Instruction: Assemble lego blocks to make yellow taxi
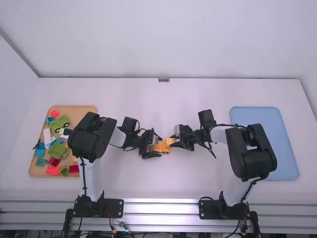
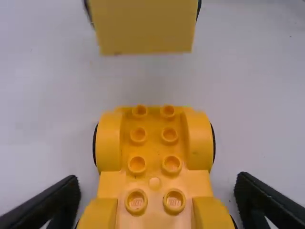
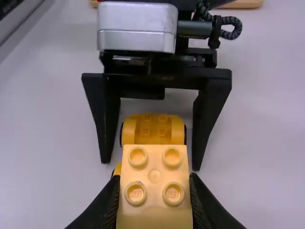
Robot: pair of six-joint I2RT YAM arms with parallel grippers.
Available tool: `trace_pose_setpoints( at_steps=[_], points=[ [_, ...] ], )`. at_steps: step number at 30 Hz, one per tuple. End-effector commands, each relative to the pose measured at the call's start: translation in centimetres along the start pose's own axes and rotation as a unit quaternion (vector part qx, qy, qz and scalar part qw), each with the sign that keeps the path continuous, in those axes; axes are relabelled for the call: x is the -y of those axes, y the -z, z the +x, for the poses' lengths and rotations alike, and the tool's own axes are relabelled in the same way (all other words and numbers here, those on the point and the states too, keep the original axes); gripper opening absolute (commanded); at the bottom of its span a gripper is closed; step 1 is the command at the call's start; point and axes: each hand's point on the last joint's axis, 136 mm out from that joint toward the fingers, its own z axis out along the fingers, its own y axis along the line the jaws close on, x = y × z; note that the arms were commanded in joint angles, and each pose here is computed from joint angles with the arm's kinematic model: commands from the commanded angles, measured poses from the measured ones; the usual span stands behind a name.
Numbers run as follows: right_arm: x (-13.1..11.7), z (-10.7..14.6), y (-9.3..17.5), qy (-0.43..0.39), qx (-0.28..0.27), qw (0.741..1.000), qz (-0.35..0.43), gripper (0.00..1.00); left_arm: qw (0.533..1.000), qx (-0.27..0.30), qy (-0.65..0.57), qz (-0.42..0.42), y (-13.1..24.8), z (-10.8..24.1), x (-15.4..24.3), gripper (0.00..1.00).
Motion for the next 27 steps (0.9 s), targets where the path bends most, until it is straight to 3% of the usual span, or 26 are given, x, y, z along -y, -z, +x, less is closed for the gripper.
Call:
trace_pose_setpoints(
  at_steps=[1,6,10,27],
  points=[
    [0.0,0.1,-0.8,-0.034,-0.025,0.999,0.004,0.04,1.000,0.005,0.003,0.010,-0.5,0.0,0.3,0.70],
    [-0.7,0.8,-2.2,-0.015,-0.051,0.999,0.004,0.01,1.000,0.007,-0.002,0.009,-0.6,-0.2,0.2,0.53],
    [-0.2,1.6,-2.3,-0.034,-0.067,0.997,0.028,0.00,1.000,0.005,-0.002,0.009,-0.6,-0.1,0.2,0.49],
    [-0.6,2.9,-2.3,-0.040,-0.079,0.995,0.046,0.01,1.000,0.006,0.001,0.011,-0.6,-0.1,0.3,0.49]
  ],
)
